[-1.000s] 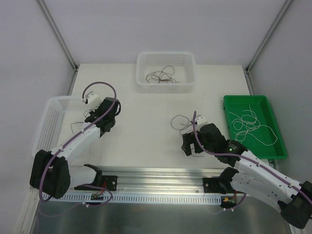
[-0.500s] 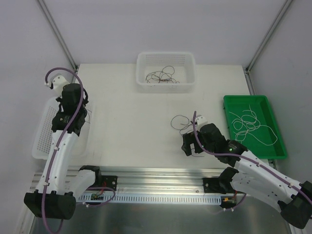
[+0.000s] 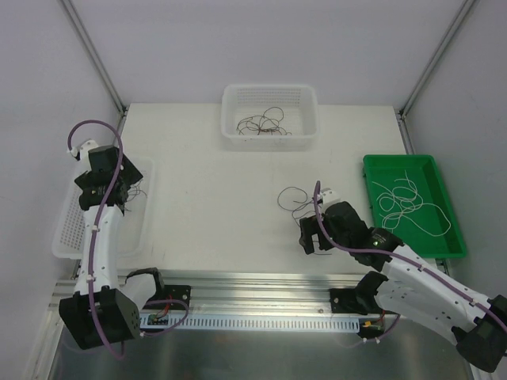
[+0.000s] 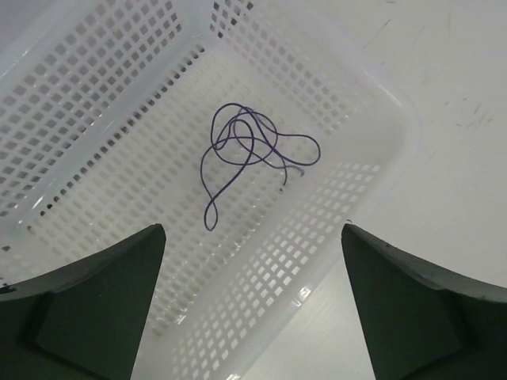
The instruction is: Untangle the cables
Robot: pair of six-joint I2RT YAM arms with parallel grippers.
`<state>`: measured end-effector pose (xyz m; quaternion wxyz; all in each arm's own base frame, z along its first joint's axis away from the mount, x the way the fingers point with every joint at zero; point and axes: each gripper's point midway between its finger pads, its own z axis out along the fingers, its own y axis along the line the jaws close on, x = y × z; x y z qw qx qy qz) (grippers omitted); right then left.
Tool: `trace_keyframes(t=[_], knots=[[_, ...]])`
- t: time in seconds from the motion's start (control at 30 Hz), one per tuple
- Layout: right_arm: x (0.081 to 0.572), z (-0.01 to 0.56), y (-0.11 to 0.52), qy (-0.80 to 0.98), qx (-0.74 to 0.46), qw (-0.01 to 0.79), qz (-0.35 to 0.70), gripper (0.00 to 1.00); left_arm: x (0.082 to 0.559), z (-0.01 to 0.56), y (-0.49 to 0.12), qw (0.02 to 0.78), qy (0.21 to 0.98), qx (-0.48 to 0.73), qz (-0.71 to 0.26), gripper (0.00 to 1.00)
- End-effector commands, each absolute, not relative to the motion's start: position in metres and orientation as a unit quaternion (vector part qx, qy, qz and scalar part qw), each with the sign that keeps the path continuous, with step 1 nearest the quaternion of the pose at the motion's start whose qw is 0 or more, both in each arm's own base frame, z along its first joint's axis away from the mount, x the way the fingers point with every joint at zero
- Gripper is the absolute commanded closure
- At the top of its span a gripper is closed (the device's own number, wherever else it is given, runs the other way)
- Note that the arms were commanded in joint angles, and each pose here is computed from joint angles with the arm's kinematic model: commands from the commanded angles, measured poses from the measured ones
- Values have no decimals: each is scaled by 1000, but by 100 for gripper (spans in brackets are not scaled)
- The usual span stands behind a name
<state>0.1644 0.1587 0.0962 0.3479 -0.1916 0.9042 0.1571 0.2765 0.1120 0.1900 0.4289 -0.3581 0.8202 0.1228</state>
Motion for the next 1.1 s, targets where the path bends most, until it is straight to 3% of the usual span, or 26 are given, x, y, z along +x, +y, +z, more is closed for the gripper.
trace_keyframes(t=[0.0, 0.3, 0.47, 0.77, 1.0, 1.07], knots=[[172, 113, 155, 908, -163, 361, 141, 2, 283, 222, 95, 481, 814, -318, 69, 2], [200, 113, 123, 939, -60, 331, 71, 3, 282, 235, -10, 517, 837, -118, -134, 1], [218, 103, 116, 951, -19, 306, 51, 9, 269, 210, -54, 501, 849, -23, -168, 1], [229, 58, 125, 969, 11, 245, 44, 29, 256, 204, -83, 482, 848, 12, -217, 1], [225, 36, 122, 973, 14, 227, 34, 62, 253, 202, -91, 475, 848, 23, -232, 1], [226, 34, 121, 973, 12, 228, 31, 66, 253, 201, -93, 471, 849, 25, -238, 1]])
